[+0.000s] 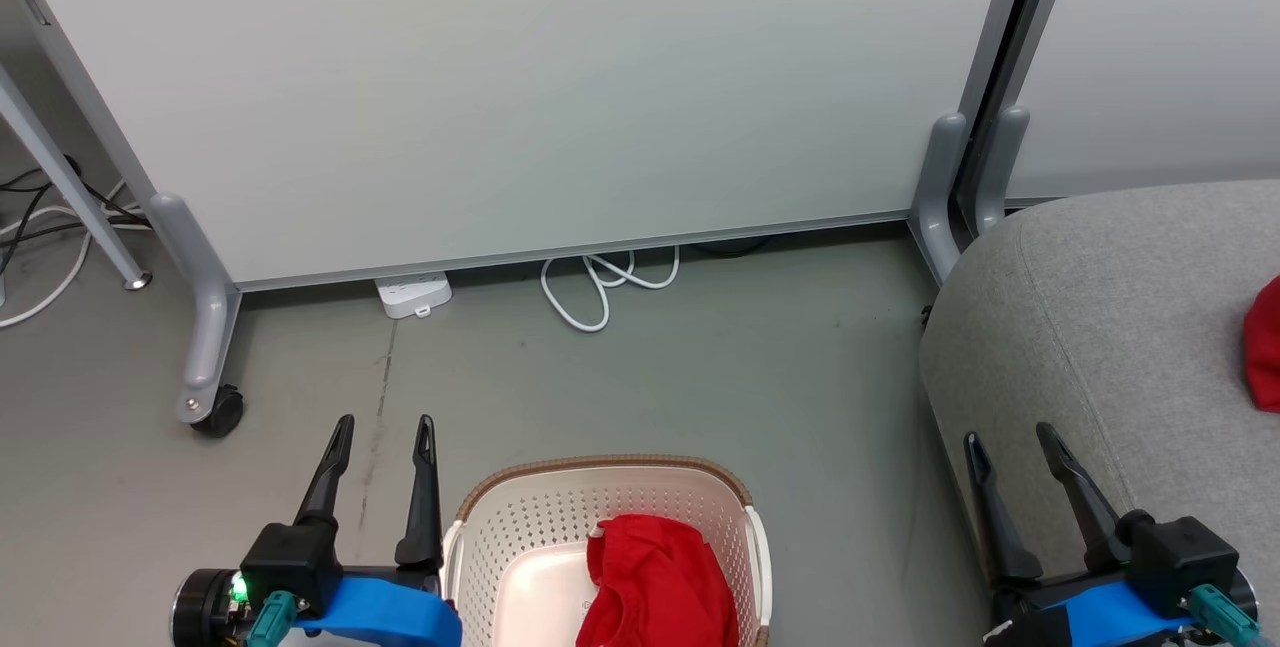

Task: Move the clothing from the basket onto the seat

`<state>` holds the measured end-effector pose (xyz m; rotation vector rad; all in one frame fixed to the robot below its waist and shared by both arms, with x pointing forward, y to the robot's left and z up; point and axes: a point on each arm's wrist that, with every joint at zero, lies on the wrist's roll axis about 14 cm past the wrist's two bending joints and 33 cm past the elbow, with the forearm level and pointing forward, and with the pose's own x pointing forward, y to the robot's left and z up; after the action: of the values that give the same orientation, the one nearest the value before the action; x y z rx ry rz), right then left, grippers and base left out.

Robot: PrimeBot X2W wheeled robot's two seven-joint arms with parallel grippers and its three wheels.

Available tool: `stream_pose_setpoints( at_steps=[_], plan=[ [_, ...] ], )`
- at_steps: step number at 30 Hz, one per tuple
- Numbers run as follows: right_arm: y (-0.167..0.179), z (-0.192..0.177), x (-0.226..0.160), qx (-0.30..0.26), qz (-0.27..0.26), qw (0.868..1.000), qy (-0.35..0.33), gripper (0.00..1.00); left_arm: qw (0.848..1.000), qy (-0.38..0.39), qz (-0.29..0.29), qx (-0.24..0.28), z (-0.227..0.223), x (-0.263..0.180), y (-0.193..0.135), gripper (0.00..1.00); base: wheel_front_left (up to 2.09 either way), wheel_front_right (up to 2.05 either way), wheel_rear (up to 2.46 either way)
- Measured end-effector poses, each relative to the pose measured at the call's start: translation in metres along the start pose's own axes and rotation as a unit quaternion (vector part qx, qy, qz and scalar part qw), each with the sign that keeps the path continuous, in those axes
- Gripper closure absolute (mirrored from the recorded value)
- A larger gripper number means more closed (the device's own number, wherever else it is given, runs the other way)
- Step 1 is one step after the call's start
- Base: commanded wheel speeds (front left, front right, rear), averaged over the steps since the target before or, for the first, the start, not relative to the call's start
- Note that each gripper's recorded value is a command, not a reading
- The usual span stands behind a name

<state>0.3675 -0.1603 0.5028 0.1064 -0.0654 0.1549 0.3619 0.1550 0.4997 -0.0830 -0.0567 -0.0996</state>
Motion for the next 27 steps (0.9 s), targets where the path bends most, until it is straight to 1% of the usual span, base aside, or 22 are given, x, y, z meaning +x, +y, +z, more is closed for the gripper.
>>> stream_pose_setpoints(
  at_steps=[17, 23, 27],
  plan=[
    [0.003, -0.002, 0.000, 0.005, 0.001, 1.000, 0.003, 0.00, 1.000, 0.011, -0.004, -0.002, -0.007, -0.003, -0.003, 0.00, 0.00, 0.00, 0.00],
    [0.002, -0.005, 0.004, 0.006, 0.001, 1.000, 0.006, 0.00, 0.999, 0.019, -0.039, -0.001, -0.012, 0.008, -0.021, 0.00, 0.00, 0.00, 0.00],
    [0.000, -0.001, 0.012, 0.004, 0.003, 1.000, 0.000, 0.00, 0.997, 0.033, -0.075, 0.004, -0.020, 0.019, -0.039, 0.00, 0.00, 0.00, 0.00]
  ],
)
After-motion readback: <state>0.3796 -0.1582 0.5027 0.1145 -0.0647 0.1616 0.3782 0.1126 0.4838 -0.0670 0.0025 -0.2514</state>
